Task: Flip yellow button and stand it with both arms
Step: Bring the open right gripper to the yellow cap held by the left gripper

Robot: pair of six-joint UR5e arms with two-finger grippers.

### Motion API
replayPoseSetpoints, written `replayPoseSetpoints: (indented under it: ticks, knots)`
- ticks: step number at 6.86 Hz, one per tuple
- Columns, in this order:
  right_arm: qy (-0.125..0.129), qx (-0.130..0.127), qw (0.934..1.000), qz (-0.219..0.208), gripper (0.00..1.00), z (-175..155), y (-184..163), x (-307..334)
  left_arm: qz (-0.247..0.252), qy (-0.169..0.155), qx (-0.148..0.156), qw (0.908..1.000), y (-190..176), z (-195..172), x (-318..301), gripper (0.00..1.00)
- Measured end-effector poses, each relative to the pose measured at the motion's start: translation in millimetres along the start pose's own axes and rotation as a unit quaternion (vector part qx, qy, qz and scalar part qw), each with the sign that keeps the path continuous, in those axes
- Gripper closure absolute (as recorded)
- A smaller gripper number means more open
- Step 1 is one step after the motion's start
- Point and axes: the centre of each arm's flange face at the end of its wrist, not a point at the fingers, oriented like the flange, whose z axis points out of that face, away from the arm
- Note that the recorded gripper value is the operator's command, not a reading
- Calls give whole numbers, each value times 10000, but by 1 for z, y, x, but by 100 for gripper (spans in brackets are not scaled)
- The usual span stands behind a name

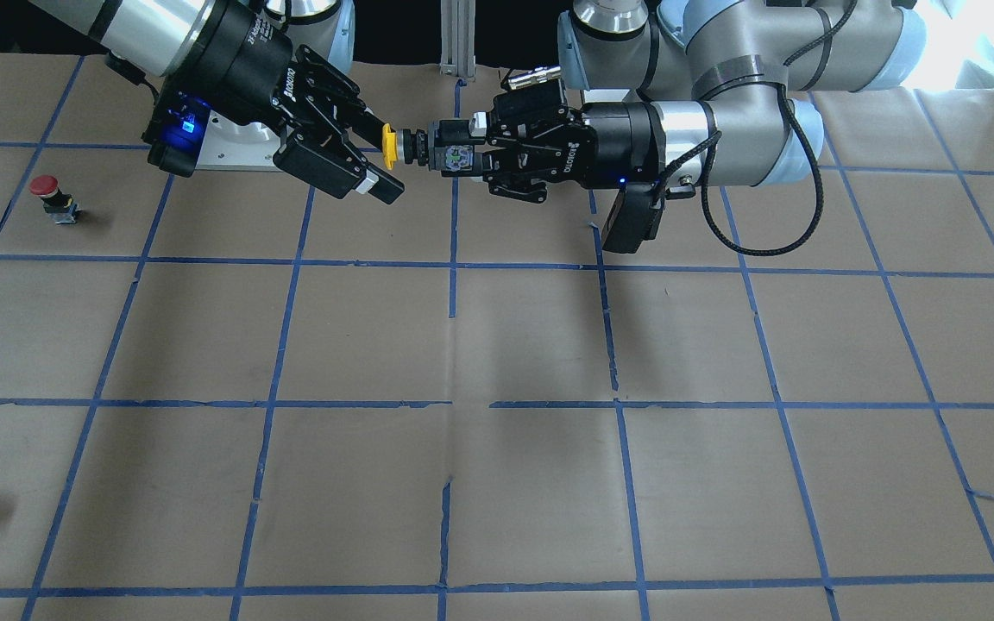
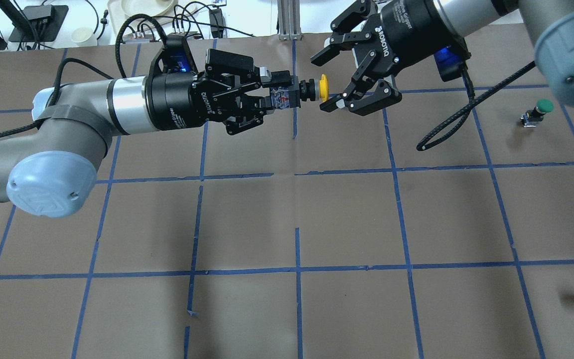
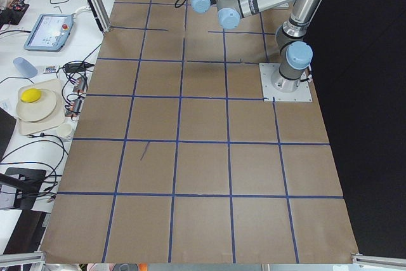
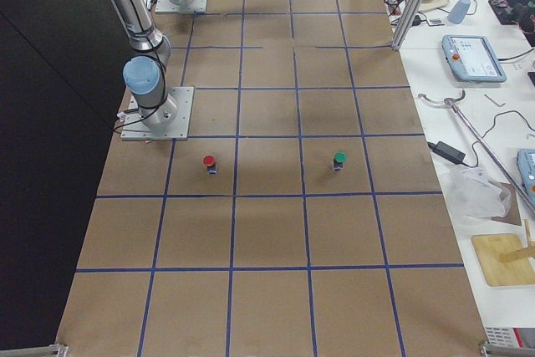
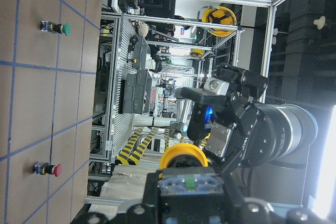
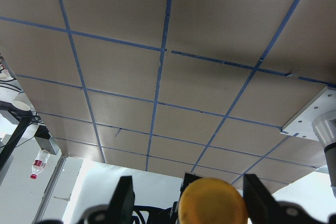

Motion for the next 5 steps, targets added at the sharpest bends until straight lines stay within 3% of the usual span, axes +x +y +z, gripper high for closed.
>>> replayPoseSetpoints:
  ticks: [1, 2, 3, 4, 5]
  knots:
    - [-3, -27, 10000, 2, 92, 0, 1, 0, 7, 1, 2, 10000, 1, 0, 1, 88]
    - [-13, -90, 10000, 9, 93, 0, 2, 0, 6, 1, 1, 10000, 1, 0, 0, 78]
    - [-21, -149, 9999, 15, 93, 0, 2, 0, 11, -2, 0, 10000, 1, 0, 1, 25]
    - [-30, -177, 9998, 17, 93, 0, 3, -1, 19, -10, -4, 10000, 2, 0, 1, 7]
    - [-32, -182, 9998, 18, 93, 0, 3, -1, 33, -8, -10, 10000, 2, 1, 1, 7]
